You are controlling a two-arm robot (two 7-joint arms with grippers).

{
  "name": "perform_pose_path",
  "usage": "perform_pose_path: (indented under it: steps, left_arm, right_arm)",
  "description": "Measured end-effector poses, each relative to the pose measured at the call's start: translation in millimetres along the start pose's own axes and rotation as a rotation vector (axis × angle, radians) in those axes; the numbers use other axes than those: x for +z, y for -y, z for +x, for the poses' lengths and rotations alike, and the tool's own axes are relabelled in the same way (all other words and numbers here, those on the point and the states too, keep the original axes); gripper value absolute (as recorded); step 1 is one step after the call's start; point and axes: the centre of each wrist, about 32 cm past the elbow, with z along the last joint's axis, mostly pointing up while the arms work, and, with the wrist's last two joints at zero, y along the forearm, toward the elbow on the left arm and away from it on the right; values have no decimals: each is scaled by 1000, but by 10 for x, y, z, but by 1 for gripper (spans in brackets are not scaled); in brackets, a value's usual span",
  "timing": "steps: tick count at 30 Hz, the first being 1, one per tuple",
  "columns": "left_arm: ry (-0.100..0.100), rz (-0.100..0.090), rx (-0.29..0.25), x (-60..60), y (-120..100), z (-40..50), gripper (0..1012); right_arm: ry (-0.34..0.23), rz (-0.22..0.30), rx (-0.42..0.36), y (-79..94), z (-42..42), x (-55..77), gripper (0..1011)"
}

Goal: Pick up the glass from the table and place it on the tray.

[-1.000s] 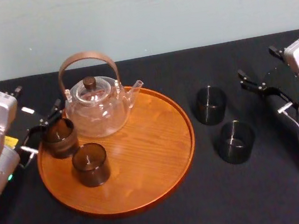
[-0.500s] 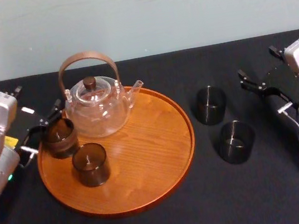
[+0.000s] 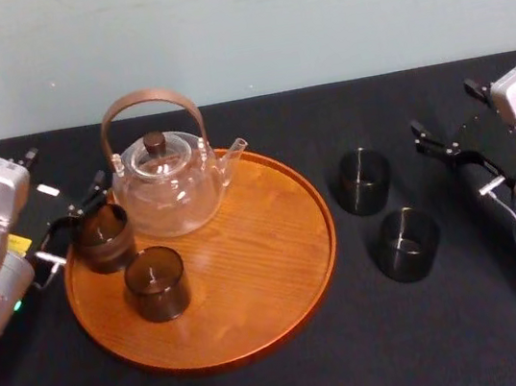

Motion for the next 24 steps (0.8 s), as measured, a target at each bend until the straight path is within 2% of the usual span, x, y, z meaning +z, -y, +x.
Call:
perform_pose_path:
  steps: [17, 24]
  left_arm:
    - [0, 0, 0, 0, 0, 0, 1001]
    - [0, 0, 0, 0, 0, 0, 1001]
  right_arm:
    - [-6, 3, 2, -1, -4, 0, 1002]
    - [-42, -1, 21, 13, 20, 44, 1002]
